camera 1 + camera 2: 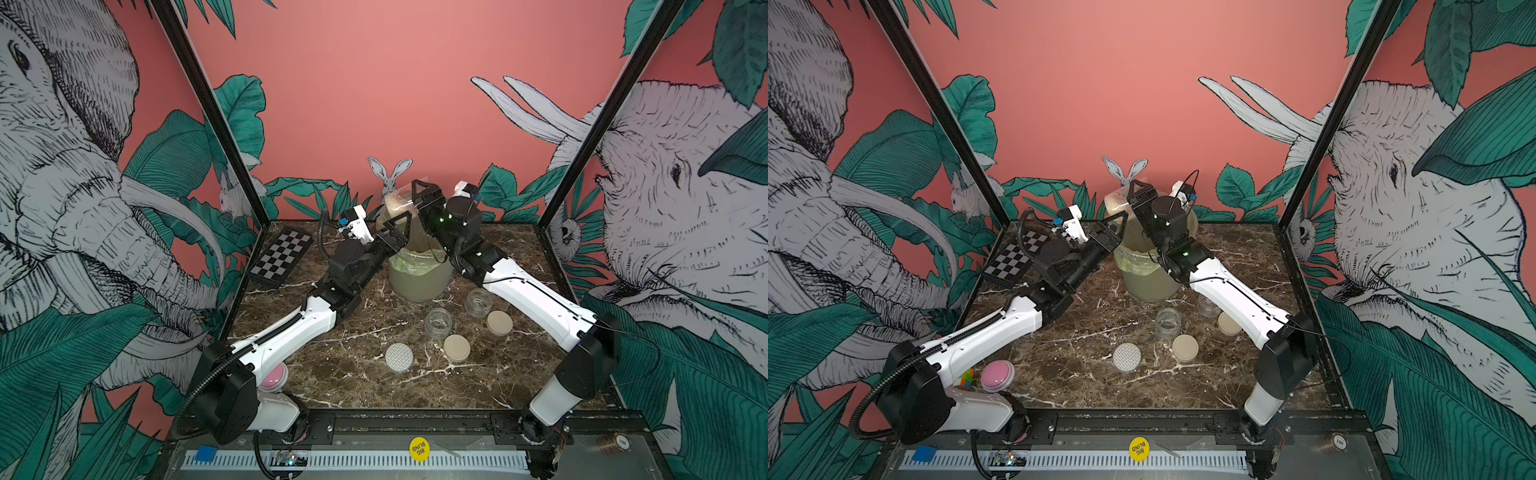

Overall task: Empty moldy rice from jars
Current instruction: Pour the moldy rice from the jar into the trash bin.

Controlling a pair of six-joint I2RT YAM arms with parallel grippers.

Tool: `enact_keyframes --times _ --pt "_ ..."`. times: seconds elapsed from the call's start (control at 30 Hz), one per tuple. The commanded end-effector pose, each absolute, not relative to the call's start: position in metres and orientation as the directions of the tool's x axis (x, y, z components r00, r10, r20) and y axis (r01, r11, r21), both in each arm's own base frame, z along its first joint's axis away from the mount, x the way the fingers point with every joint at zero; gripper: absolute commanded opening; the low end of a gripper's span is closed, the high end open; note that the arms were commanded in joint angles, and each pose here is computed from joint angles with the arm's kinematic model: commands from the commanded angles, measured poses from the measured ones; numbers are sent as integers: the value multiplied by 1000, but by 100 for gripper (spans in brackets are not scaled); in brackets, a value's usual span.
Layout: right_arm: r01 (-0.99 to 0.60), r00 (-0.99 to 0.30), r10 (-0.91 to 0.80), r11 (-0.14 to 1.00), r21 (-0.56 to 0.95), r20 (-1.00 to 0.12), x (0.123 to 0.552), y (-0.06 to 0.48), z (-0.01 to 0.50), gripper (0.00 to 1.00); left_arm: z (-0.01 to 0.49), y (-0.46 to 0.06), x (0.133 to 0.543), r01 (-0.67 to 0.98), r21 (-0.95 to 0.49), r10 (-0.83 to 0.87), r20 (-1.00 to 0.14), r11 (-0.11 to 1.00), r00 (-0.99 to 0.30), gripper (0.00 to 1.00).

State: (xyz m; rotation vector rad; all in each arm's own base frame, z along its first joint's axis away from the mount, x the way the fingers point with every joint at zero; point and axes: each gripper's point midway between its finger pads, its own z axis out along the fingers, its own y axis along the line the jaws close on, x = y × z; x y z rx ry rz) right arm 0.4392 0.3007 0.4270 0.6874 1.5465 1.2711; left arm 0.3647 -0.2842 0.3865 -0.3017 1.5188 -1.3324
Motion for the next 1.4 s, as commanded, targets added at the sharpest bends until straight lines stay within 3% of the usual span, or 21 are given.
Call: enact_keyframes --times 0.0,0.83,1.37 --pt "-281 -321 922 128 951 -219 426 291 490 28 406 -283 369 435 -849 -781 -480 299 -400 100" --pt "-246 -404 913 -45 968 -60 429 288 477 26 437 -291 391 508 -833 -849 -418 217 -323 100" --pt "-245 -408 912 -64 967 -43 428 287 473 26 451 -280 403 517 -831 -901 -366 204 -234 100"
